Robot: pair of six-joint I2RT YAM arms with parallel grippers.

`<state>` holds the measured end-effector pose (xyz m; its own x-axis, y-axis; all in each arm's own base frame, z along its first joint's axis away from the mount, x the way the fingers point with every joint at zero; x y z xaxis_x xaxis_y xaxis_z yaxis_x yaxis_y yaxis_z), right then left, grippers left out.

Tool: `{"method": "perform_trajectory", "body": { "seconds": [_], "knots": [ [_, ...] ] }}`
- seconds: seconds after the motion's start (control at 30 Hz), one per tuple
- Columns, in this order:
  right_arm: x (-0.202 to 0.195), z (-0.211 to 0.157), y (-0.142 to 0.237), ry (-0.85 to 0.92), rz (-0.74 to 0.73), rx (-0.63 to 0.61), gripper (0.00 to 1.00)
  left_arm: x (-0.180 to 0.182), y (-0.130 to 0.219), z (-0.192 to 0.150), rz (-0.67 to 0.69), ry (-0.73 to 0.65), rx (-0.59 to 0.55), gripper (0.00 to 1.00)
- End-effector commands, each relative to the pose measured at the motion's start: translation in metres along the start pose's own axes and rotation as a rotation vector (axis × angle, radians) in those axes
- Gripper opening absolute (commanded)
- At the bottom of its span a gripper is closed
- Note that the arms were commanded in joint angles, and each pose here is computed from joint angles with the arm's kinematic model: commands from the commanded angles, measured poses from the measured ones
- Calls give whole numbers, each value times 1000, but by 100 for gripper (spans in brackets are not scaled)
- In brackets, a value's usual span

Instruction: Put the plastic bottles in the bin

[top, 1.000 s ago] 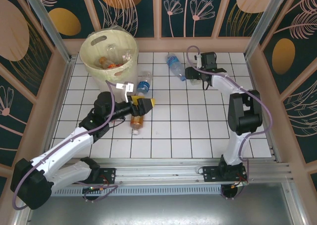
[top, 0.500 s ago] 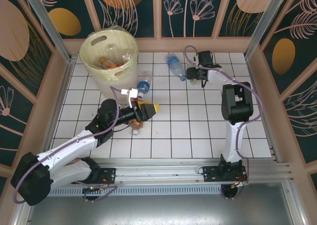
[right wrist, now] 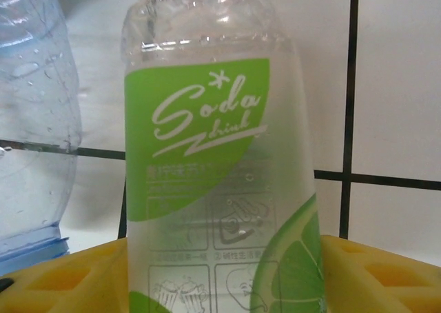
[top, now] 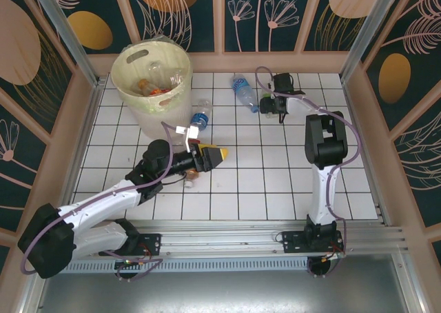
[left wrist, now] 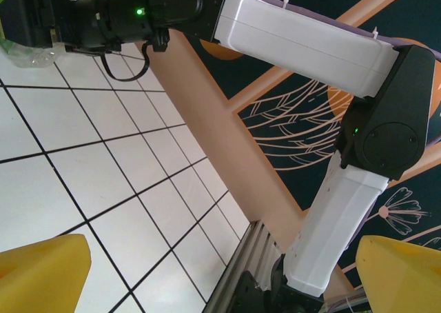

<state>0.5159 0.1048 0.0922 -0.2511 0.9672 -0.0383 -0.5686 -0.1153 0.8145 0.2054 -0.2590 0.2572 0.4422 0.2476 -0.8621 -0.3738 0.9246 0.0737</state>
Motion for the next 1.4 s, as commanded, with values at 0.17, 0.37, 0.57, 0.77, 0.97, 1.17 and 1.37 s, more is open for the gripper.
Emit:
{"method": "perform_trajectory", "body": {
  "seconds": [0.17, 0.37, 0.57, 0.77, 0.97, 1.17, 1.37],
  "knots": [
    [14, 0, 4, 36, 18, 11, 55, 2, -8, 2, -6, -22, -6, 99],
    [16, 0, 19, 34, 24, -8, 50, 6, -16, 2, -20, 3, 5, 99],
    [17, -5, 45, 5, 33, -52, 49, 4, -18, 3, -26, -3, 14, 99],
    [36, -14, 94, -30, 97, -149, 48, 5, -21, 6, -15, -14, 4, 98],
    [64, -37, 144, -54, 180, -224, 48, 15, -25, 7, 27, 1, -14, 99],
    [94, -66, 193, -57, 328, -297, 48, 15, -31, 10, 8, 2, -20, 98],
    [107, -80, 240, -56, 481, -369, 48, 18, -39, 14, 8, 13, -24, 97]
  ]
}}
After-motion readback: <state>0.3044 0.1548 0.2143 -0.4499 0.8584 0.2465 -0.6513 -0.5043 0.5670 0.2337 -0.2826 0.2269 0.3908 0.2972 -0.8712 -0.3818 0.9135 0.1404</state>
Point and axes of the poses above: each hand's point on the last joint's axis, 136 mm out from that joint toward the fingers, its own y axis back along the fingers, its own x axis along the line the jaws close on, z = x × y, the point moved 5 cm from there along y, back along the fingers, and after that the axes turned 8 degrees about y, right-handed, at the moved point
